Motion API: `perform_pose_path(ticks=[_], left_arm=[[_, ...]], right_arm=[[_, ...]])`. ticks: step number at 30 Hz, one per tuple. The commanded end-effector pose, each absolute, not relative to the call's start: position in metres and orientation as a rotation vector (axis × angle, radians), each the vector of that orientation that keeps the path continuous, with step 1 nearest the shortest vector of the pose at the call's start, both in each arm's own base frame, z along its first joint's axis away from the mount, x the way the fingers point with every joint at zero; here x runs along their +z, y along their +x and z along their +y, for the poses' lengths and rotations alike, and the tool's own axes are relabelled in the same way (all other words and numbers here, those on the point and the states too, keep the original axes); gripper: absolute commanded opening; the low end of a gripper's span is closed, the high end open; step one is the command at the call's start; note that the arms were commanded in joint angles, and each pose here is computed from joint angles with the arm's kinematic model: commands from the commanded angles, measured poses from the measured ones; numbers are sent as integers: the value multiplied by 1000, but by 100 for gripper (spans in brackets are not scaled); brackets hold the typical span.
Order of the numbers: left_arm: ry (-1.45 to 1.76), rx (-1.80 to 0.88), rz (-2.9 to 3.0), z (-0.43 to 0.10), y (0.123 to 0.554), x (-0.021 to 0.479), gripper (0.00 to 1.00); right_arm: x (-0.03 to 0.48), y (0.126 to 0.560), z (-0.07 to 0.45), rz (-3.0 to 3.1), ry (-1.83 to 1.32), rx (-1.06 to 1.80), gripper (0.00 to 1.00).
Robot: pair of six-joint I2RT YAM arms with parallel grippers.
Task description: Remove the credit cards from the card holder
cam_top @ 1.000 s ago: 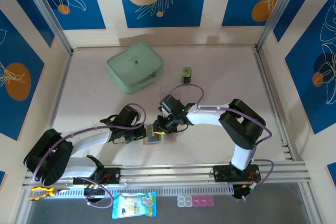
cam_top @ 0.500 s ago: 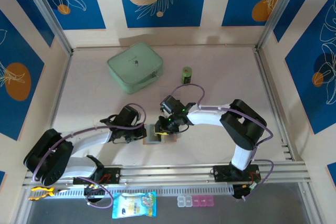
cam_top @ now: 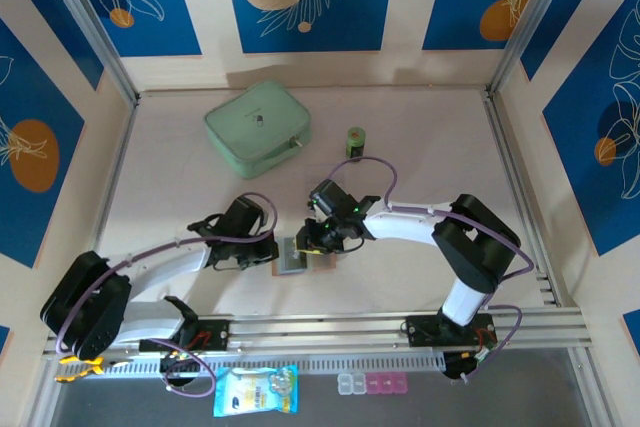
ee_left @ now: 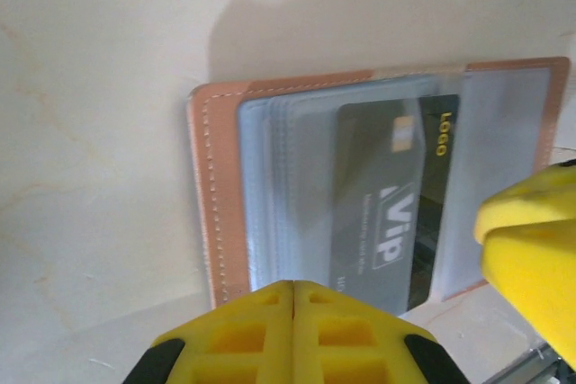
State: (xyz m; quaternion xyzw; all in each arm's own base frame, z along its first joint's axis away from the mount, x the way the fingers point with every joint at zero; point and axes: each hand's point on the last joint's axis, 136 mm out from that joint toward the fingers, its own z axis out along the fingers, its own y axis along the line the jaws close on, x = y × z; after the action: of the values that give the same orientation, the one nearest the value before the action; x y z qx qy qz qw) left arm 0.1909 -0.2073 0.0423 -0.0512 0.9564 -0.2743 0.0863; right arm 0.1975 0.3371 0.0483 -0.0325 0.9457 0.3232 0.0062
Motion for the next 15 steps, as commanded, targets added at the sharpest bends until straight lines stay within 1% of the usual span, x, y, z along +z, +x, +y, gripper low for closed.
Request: perform_pose_path(ticks=[1,8,15], left_arm=[[-99,-857,2859,-217,193,53,4],[-54,-899,2892,-234,191,42,1],[-79,-800,2927,-223,188,26,0]], right_arm=[[46,194,326,2986,-81,973,26],[39,193,323,3015,-64,972,26],[32,190,325,3037,-58,986,26]])
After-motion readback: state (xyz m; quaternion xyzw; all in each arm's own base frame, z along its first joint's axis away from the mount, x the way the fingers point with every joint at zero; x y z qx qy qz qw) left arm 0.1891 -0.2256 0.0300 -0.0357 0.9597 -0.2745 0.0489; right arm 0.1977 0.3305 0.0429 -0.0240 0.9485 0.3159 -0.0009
